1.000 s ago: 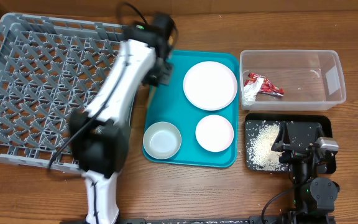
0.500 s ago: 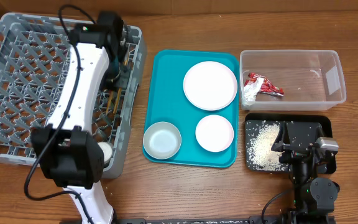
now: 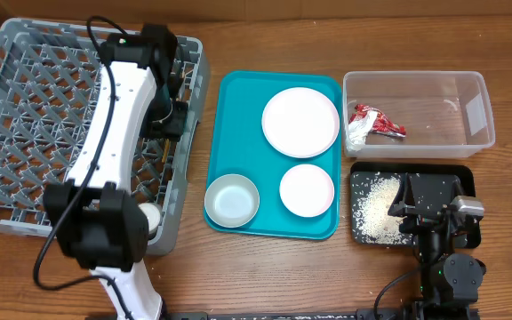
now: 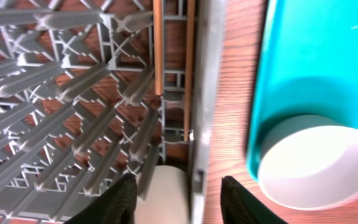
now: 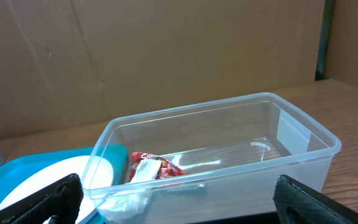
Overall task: Sort waste into correct bins and load items into the dishwasher
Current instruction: 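Move the left gripper back to the white bowl on the teal tray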
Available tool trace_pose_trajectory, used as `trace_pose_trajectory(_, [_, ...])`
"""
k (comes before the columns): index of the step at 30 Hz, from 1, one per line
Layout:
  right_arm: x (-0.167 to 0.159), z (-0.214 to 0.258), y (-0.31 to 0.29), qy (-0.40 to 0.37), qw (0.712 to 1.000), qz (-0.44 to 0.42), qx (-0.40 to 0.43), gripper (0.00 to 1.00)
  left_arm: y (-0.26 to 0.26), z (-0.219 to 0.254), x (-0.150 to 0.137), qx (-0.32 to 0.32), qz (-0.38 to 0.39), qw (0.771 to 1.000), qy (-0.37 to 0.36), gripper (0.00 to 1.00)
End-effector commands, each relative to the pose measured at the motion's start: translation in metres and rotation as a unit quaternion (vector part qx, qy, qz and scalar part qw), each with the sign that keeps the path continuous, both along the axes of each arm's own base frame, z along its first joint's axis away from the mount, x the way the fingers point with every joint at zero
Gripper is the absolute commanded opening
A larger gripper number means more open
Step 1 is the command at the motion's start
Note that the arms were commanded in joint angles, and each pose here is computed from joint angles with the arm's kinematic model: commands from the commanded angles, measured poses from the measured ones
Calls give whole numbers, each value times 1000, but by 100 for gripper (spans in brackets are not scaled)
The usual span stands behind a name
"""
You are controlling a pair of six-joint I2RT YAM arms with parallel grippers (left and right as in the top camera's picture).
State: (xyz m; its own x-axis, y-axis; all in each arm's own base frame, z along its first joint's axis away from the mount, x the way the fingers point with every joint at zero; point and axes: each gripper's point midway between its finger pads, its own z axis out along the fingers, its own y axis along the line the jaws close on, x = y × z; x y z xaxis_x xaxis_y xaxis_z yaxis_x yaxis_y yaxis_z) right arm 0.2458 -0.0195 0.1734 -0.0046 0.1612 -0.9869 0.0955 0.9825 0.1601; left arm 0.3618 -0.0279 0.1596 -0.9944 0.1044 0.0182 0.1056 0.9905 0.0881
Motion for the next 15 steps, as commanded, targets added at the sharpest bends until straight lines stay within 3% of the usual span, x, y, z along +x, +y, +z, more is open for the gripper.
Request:
trace_pose_trajectory(1, [0, -1, -1, -3, 1000, -4, -4, 100, -14, 83, -20, -38, 29, 992, -116, 48])
trace_pose_trajectory(6, [0, -1, -1, -3, 1000, -4, -4, 100, -14, 140, -61, -60, 47, 976, -202, 55])
trace_pose_trajectory(11, [0, -1, -1, -3, 1000, -4, -4, 100, -39, 133, -94, -107, 23, 974, -199, 70])
trace_pose_trajectory(12, [0, -1, -1, -3, 1000, -4, -4, 100, -48, 127, -96, -121, 13, 974, -191, 78])
trace_pose_trajectory(13, [0, -1, -1, -3, 1000, -4, -4, 100, -61, 119, -96, -143, 0, 973, -182, 95])
trace_pose_trajectory(15, [0, -1, -1, -3, 1000, -4, -4, 100, -84, 99, -96, -176, -22, 971, -159, 100])
